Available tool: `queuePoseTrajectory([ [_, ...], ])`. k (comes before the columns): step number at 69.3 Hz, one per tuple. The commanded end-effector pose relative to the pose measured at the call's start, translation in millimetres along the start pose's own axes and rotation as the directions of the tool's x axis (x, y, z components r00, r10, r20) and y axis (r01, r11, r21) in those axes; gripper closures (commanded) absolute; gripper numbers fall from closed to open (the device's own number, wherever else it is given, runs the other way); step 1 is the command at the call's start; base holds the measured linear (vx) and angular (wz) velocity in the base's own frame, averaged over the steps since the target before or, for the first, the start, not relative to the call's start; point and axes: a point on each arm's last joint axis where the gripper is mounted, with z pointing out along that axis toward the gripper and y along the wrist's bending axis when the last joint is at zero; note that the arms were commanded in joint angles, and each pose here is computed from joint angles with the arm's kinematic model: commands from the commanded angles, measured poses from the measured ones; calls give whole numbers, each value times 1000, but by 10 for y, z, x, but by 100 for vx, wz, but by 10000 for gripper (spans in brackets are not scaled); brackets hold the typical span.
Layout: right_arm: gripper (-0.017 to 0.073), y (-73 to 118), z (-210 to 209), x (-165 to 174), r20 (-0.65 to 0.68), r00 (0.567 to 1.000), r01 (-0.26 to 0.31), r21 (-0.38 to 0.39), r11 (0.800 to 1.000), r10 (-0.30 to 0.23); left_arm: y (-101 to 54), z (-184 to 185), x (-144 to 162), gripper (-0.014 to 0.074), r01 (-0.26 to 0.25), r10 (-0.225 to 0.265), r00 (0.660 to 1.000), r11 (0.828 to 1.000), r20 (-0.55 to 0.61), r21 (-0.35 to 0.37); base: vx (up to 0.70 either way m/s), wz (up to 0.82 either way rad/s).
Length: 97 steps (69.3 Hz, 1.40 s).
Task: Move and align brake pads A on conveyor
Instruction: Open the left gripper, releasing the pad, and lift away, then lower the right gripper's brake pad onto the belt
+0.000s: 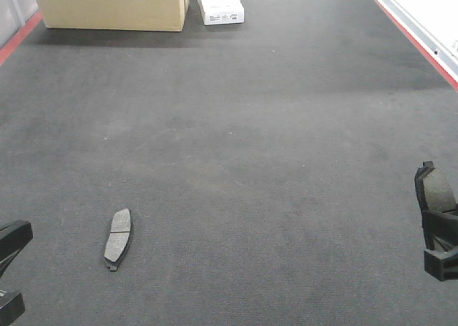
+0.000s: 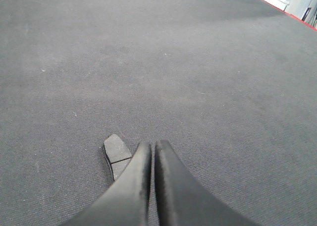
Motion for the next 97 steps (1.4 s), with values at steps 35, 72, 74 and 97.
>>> queuePoseTrajectory([
  [35,470,-27,159,-228,28,995,-93,-7,996,93,-14,-26,-136,600,-1,1,997,1000,82,-1,0,0],
  [72,461,-158,1528,-376,-356,924,-147,0,989,138,-14,-26,-136,600,-1,1,997,1000,82,-1,0,0],
  [74,461,-164,1588,-360,-365,922,-141,0,990,131,-14,-26,-136,600,-1,1,997,1000,82,-1,0,0],
  [97,457,-192,2063,-57,-474,871,-137,10,991,125,-14,-26,-136,600,-1,1,997,1000,82,-1,0,0],
])
